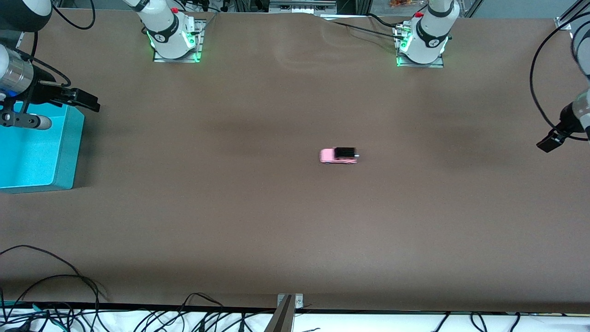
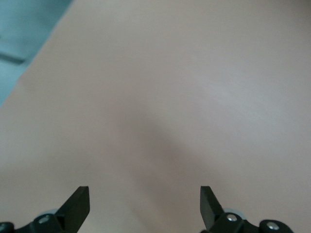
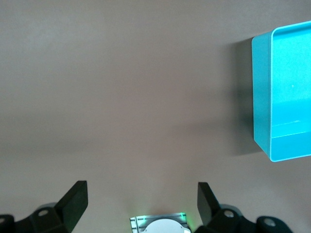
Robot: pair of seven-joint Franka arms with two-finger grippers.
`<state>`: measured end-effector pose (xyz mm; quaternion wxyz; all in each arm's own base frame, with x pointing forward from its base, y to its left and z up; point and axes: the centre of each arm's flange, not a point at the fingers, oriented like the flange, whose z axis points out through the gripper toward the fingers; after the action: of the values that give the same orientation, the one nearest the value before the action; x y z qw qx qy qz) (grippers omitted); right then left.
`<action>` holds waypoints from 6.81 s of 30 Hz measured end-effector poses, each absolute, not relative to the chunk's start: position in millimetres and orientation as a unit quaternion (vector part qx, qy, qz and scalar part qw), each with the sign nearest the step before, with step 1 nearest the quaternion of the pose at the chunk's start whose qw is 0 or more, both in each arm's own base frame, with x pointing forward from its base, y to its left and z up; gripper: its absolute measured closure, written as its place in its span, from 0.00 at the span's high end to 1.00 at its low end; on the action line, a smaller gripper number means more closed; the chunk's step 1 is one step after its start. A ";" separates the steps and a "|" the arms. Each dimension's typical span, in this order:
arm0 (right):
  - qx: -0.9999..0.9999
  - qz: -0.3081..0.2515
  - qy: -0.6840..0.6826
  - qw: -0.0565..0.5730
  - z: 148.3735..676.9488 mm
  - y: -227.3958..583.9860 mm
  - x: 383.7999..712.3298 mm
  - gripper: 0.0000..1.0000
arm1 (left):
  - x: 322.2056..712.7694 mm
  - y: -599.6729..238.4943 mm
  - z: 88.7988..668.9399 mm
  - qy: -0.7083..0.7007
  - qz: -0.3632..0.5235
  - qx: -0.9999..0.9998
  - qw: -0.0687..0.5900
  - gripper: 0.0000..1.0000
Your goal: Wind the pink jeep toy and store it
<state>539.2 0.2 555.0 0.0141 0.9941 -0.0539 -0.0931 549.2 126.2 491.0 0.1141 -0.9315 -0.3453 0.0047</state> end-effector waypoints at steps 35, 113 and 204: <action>0.990 -0.124 -0.071 0.009 562.2 -38.7 529.9 1.00 | 577.4 -8.8 590.2 -0.017 0.016 -1.000 0.008 1.00; 0.693 0.013 -0.718 0.061 230.9 -191.3 486.0 1.00 | 581.2 -17.3 609.6 0.024 -0.010 -1.000 0.008 1.00; 0.749 -0.035 -0.652 0.109 223.3 -410.7 459.8 0.51 | 581.5 -34.8 625.9 0.041 -0.027 -0.999 0.007 1.00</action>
<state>459.8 -410.7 223.3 0.1087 0.7494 -0.6523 -0.0348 581.5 -34.8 625.9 0.0068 -0.9988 0.0405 -0.0266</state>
